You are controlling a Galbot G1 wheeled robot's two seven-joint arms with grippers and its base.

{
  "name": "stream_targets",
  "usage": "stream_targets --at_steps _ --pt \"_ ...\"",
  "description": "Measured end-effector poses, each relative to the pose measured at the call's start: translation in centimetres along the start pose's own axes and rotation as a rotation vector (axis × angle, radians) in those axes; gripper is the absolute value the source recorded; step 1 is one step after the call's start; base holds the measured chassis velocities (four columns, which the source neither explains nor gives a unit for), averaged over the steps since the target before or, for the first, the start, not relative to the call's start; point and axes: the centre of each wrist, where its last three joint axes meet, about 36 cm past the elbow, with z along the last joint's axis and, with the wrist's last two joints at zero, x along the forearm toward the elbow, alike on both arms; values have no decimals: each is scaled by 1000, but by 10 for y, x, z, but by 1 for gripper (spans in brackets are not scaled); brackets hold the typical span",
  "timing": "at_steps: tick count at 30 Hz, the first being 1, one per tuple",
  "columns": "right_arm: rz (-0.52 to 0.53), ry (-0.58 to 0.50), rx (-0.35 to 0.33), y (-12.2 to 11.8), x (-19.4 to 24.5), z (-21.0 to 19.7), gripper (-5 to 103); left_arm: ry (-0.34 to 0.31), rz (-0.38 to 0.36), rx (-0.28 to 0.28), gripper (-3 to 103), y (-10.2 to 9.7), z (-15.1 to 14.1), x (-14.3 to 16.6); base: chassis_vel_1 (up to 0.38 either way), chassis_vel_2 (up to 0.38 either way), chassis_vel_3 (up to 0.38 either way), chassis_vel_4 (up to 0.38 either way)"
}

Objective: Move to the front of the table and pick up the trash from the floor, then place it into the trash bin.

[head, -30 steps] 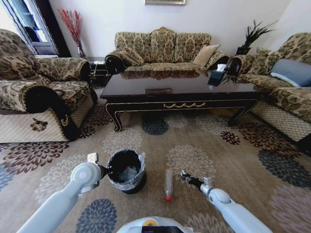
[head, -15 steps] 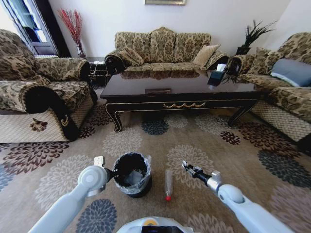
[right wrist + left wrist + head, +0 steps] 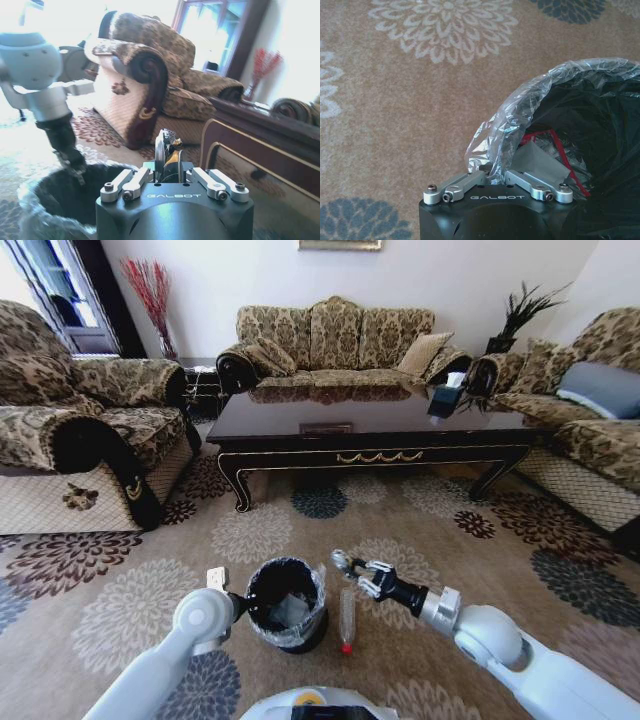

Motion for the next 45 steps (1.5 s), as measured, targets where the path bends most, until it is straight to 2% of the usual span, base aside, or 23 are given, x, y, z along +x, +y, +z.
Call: stream_targets --at_steps 5,10,14,22,25,29,30,31,34,36,39,42,43,44,45 --pt "-45 -15 54 -2 -3 -12 23 -15 13 -6 0 -14 1 2 0 0 0 0" --pt "-47 -15 62 0 -4 -11 23 -8 47 -51 0 -34 14 5 0 0 0 0" --pt "-54 -13 63 5 -4 -10 23 0 52 -70 0 -42 23 4 0 0 0 0" --pt "-82 -2 79 17 -1 -9 23 4 50 -68 0 -44 30 3 0 0 0 0" --pt "-111 0 126 24 0 -9 23 -3 56 -59 0 -47 29 3 0 0 0 0" --pt "-119 3 125 32 2 -8 25 -5 70 -53 0 -51 29 4 0 0 0 0" --pt "-118 5 119 34 3 -7 30 -2 70 -54 0 -51 31 4 0 0 0 0" --pt "-118 5 119 34 3 -7 30 -2 70 -54 0 -51 31 4 0 0 0 0" --pt "-95 2 98 36 5 -5 46 3 64 -57 0 -50 34 4 0 0 0 0" --pt "-80 -4 84 37 5 -4 46 1 62 -58 0 -49 34 4 0 0 0 0" --pt "-43 -16 50 42 4 0 63 -4 52 -66 0 -47 33 5 0 0 0 0" --pt "-34 -20 44 44 4 1 68 -9 49 -67 0 -45 31 6 0 0 0 0" --pt "-25 -23 36 44 4 1 79 -15 43 -65 0 -42 29 7 0 0 0 0" --pt "-19 -29 26 44 4 1 79 -19 37 -65 0 -39 27 7 0 0 0 0" --pt "-12 -36 14 45 5 1 84 -24 30 -65 0 -36 25 8 0 0 0 0"
